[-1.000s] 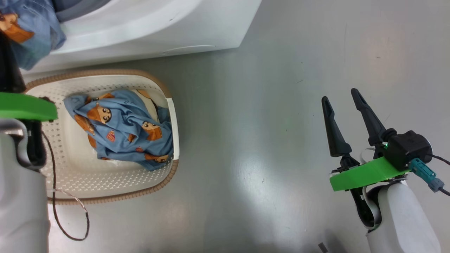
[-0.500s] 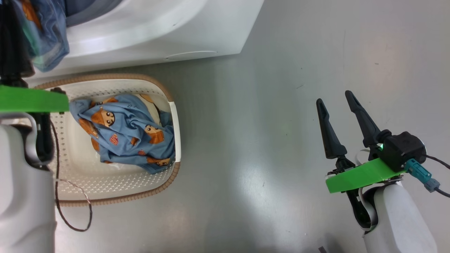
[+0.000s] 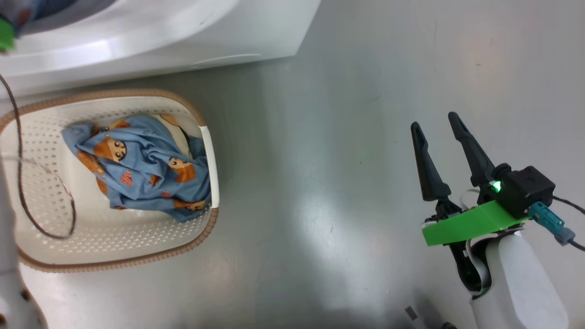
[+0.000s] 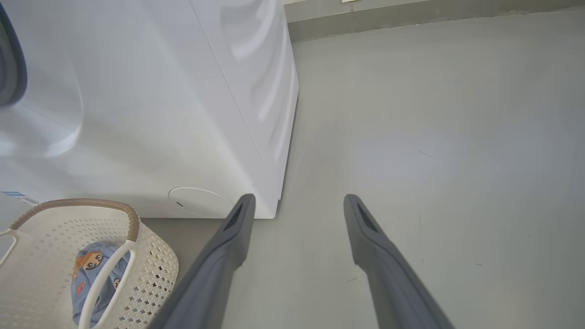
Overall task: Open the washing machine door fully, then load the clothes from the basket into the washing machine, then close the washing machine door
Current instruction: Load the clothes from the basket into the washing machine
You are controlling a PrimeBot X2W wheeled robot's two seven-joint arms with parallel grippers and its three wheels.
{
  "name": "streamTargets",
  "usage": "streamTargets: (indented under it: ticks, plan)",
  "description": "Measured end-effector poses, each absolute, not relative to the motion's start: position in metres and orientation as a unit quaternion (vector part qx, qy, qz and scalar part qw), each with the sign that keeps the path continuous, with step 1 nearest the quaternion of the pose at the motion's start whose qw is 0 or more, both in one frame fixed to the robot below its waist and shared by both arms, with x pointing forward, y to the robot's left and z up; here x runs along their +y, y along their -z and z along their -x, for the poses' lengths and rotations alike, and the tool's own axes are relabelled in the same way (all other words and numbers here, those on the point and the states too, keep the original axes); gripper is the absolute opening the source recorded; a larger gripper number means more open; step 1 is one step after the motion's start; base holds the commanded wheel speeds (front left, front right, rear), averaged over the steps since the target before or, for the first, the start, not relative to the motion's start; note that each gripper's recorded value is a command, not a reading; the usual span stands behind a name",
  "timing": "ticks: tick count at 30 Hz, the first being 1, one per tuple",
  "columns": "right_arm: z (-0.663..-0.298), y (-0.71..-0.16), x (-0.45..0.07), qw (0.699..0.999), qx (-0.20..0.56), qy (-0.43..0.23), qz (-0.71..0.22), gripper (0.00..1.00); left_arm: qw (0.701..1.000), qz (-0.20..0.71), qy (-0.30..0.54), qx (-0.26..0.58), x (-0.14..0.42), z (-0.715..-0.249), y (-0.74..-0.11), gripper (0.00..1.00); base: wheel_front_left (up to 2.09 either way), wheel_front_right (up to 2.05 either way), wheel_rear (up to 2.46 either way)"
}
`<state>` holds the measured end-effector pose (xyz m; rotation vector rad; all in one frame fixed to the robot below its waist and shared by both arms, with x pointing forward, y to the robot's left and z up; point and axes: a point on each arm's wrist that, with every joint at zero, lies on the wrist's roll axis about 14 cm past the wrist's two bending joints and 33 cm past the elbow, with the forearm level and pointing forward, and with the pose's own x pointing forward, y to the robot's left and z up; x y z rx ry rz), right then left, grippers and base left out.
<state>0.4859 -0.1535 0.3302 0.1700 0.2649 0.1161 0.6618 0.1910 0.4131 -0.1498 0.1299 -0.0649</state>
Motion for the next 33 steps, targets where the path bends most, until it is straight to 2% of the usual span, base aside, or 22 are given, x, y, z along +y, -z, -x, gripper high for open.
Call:
streamTargets:
  ticks: [2,12,20,33]
  plan:
    - [-0.488,-0.328,-0.155,0.986,0.132,-0.056,-0.083,1.0,0.992,0.099,0.027,0.075,0.192,-0.673,-0.412,0.0,0.0,0.0,0.0]
    - [-0.492,-0.308,-0.157,0.984,0.147,-0.053,-0.087,1.0,0.989,0.109,0.056,0.088,0.178,-0.718,-0.416,0.0,0.0,0.0,0.0]
    - [-0.493,-0.294,-0.159,0.982,0.157,-0.047,-0.096,1.0,0.985,0.138,0.054,0.083,0.181,-0.736,-0.407,0.0,0.0,0.0,0.0]
    - [-0.492,-0.265,-0.159,0.977,0.183,-0.046,-0.095,1.0,0.99,0.113,0.065,0.047,0.183,-0.768,-0.406,0.0,0.0,0.0,0.0]
